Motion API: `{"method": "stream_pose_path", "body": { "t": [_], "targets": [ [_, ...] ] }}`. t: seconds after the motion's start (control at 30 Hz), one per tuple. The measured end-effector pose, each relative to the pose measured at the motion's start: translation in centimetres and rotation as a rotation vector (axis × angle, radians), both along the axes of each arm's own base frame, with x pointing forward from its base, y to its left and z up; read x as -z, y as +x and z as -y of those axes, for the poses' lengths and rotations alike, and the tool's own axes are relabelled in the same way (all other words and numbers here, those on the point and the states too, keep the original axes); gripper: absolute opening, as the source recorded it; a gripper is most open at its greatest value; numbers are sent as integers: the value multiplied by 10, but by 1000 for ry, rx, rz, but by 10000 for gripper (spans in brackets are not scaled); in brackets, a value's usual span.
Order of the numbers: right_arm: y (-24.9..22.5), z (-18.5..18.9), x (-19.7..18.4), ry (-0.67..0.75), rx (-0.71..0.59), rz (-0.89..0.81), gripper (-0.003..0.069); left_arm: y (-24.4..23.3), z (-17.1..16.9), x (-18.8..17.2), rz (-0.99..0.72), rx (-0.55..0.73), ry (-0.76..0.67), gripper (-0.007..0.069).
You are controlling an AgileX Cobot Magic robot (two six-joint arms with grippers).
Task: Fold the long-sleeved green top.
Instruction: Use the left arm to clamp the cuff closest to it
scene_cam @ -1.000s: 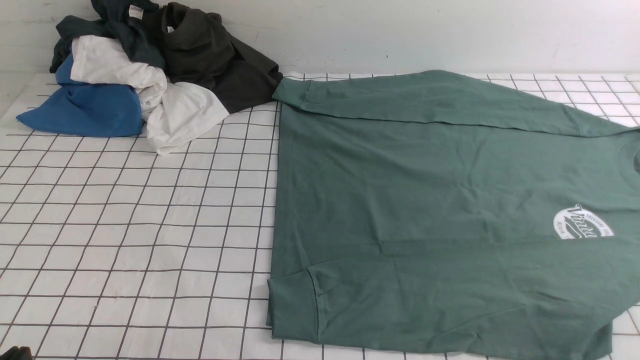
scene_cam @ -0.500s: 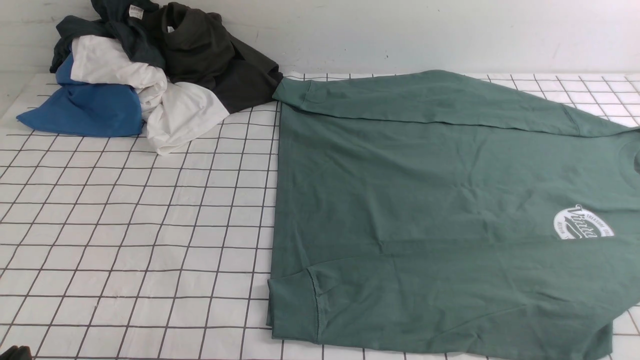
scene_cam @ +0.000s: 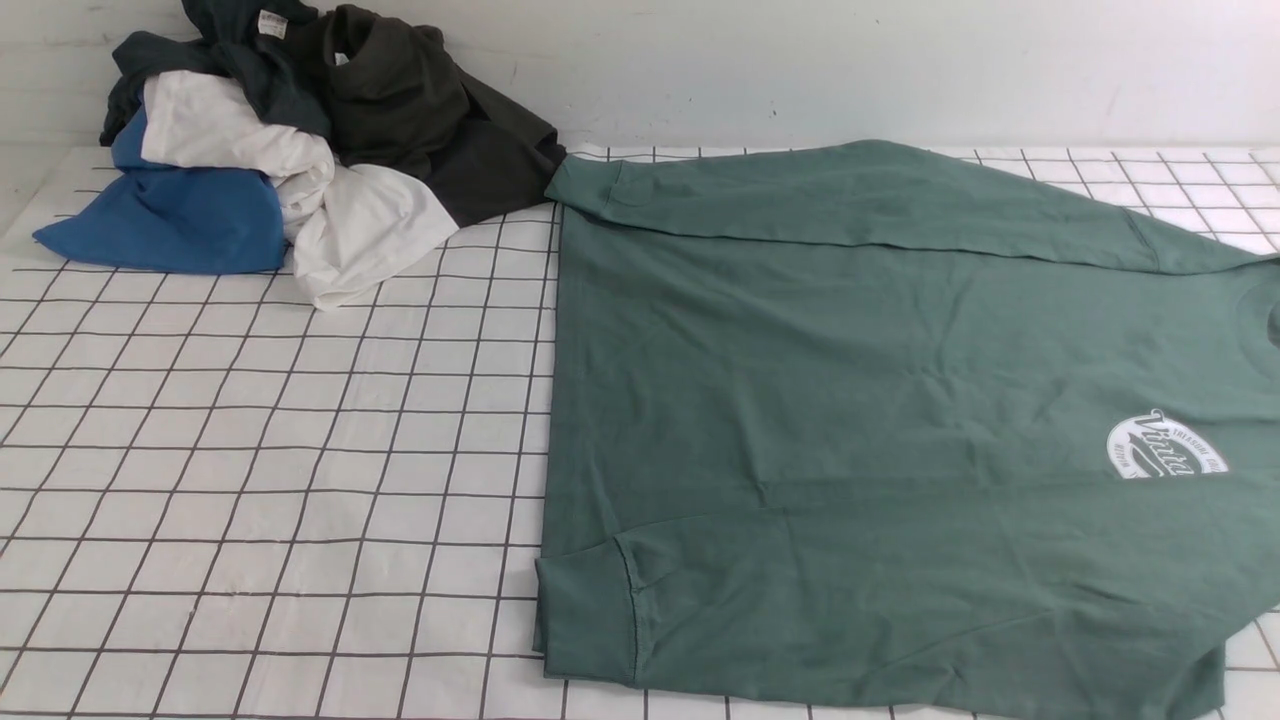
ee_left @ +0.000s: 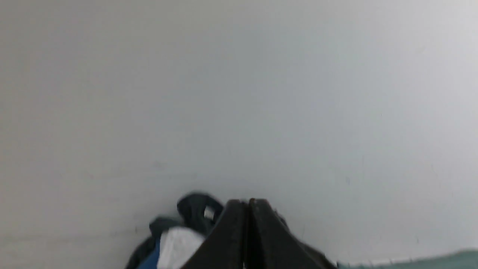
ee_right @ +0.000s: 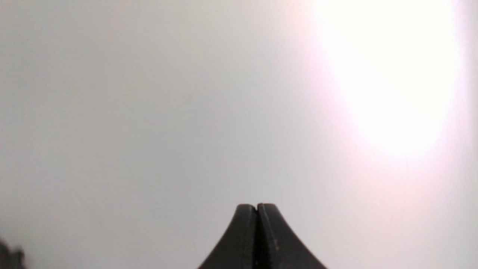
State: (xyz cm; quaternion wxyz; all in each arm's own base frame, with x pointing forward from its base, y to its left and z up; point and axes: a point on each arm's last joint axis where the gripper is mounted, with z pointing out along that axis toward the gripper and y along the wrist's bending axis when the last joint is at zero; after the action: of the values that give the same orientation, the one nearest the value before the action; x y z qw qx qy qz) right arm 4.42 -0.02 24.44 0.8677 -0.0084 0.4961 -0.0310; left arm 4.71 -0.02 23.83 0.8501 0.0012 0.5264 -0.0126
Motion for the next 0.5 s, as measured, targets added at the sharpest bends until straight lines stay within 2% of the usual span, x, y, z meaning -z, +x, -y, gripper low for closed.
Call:
{"method": "stream_pose_path", "body": {
  "t": [0.07, 0.23, 0.33, 0.5],
  "targets": [
    [-7, -1, -11, 36, -34, 145, -14, -3, 0, -6, 74, 8, -24, -5],
    [-13, -1, -17, 92, -85, 236, -14, -8, -1, -13, 163, 29, -65, -5],
    [-15, -1, -30, 108, -102, 234, -14, -7, -1, -45, 170, 57, -108, -5],
    [-18, -5, -75, 11, -86, 193, -13, 14, 1, -108, 64, 64, -118, -5]
  ]
}}
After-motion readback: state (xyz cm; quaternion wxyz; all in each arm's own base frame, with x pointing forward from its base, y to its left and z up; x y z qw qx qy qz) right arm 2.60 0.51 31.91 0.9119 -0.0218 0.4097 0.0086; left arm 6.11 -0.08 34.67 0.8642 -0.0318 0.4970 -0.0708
